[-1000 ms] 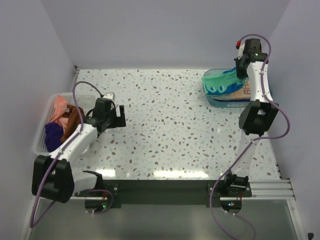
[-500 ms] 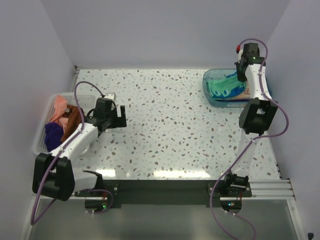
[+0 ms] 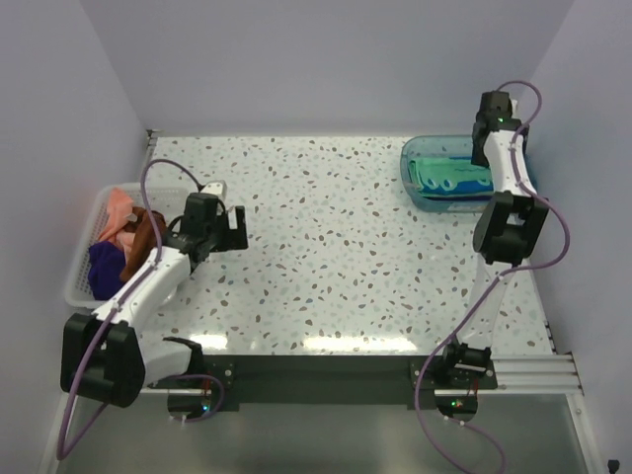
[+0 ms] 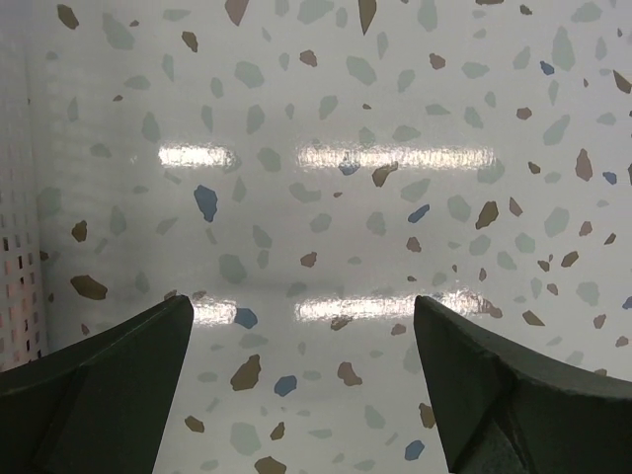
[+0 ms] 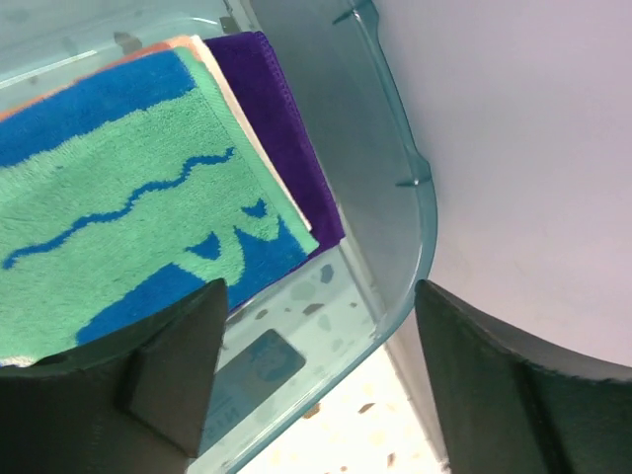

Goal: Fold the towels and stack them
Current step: Neatly place the folded towel into the bin

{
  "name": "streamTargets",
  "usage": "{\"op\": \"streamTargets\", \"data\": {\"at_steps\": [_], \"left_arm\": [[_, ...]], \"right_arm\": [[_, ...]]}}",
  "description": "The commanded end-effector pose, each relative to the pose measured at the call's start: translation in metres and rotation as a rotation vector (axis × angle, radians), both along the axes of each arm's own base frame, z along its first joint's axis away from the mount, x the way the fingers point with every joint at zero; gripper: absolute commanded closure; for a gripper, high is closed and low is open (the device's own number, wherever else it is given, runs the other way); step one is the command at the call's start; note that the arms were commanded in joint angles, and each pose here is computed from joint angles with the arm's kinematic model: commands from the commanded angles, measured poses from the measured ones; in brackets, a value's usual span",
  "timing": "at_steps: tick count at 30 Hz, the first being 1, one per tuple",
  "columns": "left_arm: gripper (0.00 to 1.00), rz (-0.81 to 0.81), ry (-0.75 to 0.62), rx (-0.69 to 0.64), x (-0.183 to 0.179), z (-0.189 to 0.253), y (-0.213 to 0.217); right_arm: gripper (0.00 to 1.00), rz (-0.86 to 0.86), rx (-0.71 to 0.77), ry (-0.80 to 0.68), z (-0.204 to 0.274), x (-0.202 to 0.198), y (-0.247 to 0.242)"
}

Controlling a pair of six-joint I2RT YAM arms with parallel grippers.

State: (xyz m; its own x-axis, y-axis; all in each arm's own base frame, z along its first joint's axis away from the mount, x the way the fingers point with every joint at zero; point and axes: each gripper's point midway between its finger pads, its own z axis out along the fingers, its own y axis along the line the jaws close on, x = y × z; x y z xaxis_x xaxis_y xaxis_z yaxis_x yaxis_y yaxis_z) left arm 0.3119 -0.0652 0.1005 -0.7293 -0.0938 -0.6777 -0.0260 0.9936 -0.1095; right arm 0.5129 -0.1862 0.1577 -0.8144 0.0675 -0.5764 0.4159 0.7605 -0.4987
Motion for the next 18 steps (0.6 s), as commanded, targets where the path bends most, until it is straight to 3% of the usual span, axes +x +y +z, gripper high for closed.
{"op": "streamTargets", "data": {"at_steps": [1, 5, 6, 8, 9, 11, 13, 18], "left_arm": [[0.01, 0.040, -0.120, 0.001, 0.011, 0.034, 0.006], [0.00, 0.117, -0.155, -0.010, 0.011, 0.064, 0.014], [0.00, 0.133, -0.183, -0.009, 0.017, 0.082, 0.015], [0.00, 0.198, -0.159, 0.044, 0.016, 0.088, 0.029], [0.00, 0.234, -0.187, 0.064, 0.021, 0.104, 0.037], [0.00, 0.278, -0.155, 0.102, 0.021, 0.106, 0.049], [0.00, 0.330, -0.159, 0.130, 0.021, 0.119, 0.063], [0.00, 0.482, -0.178, 0.188, 0.016, 0.132, 0.104]], "right_arm": [[0.18, -0.111, 0.039, -0.253, 0.090, -0.017, 0.009], [0.10, 0.041, 0.233, -0.321, 0.111, -0.037, 0.075], [0.09, 0.065, 0.270, -0.292, 0.095, -0.045, 0.090], [0.07, 0.167, 0.355, -0.358, 0.115, -0.058, 0.136], [0.06, 0.232, 0.402, -0.307, 0.095, -0.067, 0.175], [0.03, 0.364, 0.512, -0.343, 0.106, -0.082, 0.219], [0.02, 0.480, 0.596, -0.277, 0.087, -0.106, 0.267], [0.02, 0.712, 0.752, -0.196, 0.071, -0.175, 0.338]]}}
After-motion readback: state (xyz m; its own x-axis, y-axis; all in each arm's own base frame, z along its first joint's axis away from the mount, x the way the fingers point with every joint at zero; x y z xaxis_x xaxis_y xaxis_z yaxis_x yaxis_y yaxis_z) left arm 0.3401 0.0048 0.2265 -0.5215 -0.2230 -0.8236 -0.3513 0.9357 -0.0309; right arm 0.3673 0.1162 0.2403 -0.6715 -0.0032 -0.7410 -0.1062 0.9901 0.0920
